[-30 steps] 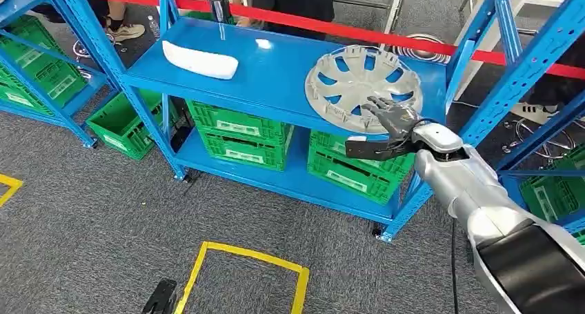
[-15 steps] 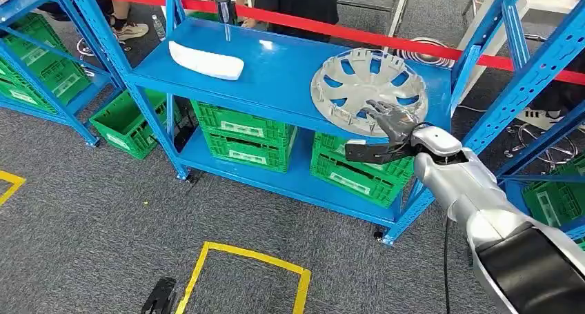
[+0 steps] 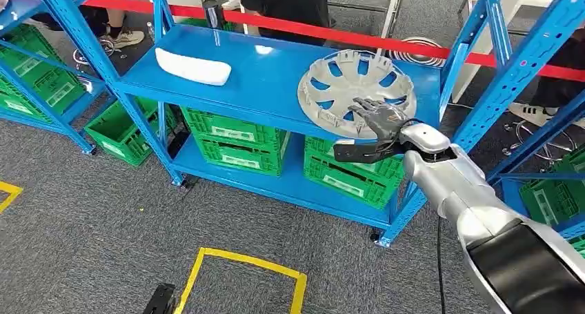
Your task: Take the parts from the cabinet and place them on the table.
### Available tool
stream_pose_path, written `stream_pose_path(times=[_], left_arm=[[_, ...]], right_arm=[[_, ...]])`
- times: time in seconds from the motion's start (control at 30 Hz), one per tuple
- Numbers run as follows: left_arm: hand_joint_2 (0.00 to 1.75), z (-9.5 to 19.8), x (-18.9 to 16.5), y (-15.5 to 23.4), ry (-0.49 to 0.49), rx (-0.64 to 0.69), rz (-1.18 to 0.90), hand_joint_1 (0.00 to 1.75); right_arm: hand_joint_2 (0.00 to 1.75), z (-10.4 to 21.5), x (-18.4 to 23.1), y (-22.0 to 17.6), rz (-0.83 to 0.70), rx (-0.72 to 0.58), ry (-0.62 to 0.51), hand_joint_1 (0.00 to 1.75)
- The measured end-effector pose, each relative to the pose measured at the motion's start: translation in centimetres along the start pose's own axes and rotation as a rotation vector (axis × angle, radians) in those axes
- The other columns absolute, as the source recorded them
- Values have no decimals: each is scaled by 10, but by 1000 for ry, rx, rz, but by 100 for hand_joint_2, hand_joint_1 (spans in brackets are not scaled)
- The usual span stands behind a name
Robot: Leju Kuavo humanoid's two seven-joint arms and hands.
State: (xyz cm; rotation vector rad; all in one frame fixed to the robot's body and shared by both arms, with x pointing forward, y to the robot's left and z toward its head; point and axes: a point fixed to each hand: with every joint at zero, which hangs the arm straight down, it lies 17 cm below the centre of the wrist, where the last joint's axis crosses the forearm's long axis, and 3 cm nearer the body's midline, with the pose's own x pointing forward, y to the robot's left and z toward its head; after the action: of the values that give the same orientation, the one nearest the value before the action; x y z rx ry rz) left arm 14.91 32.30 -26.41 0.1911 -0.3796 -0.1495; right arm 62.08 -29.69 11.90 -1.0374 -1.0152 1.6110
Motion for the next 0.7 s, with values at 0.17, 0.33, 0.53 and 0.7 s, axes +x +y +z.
stream_pose_path(times=[0.17,0.33,0.53,0.7], left_arm=[[0,1,-2,-1,-3,-5,14,0],[0,1,-2,-3,-3,-7,11,0],[0,1,-2,-4,-5,-9,11,0],[0,1,-2,-4,-4,-9,11,0]], right_arm=[[175,-3,11,-11,1,-22,-27,0],[175,-1,11,1,0,-6,-27,0],[175,-1,10,-3,2,-12,-27,0],[175,-2,11,-7,2,-19,-28,0]])
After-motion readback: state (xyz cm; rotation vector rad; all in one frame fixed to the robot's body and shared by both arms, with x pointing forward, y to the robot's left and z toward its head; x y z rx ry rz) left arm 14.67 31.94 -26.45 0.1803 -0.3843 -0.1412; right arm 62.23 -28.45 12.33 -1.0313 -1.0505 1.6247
